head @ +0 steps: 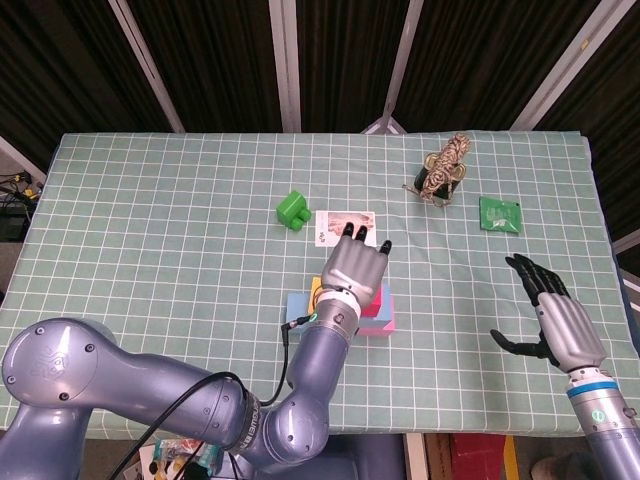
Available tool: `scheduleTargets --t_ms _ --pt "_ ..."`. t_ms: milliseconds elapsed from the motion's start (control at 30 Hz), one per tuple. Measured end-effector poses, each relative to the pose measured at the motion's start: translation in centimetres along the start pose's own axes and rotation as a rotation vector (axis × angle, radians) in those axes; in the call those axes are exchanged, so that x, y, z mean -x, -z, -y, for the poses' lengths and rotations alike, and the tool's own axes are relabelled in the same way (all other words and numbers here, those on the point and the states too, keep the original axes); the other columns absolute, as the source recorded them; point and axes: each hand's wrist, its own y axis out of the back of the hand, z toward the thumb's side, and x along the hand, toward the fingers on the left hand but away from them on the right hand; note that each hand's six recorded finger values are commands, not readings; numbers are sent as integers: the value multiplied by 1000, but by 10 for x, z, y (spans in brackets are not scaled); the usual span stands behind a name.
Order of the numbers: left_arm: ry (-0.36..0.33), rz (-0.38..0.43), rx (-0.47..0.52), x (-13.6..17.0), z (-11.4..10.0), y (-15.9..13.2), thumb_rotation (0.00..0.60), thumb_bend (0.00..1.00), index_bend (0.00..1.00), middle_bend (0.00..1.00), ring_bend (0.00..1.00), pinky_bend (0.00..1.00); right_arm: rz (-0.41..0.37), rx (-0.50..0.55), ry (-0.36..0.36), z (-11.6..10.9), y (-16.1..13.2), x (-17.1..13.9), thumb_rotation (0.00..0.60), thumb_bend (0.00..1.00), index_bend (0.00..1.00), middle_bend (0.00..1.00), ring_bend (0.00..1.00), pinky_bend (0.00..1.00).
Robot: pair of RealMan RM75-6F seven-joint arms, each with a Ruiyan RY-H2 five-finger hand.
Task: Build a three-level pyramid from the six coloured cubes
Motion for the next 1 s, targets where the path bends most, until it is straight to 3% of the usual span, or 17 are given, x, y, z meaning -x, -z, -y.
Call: scheduleTargets --t_ms 1000 --pt "19 -16 -31 -2 6 1 600 346 6 393 0 31 -2 3 -5 1 0 0 600 263 0 0 0 0"
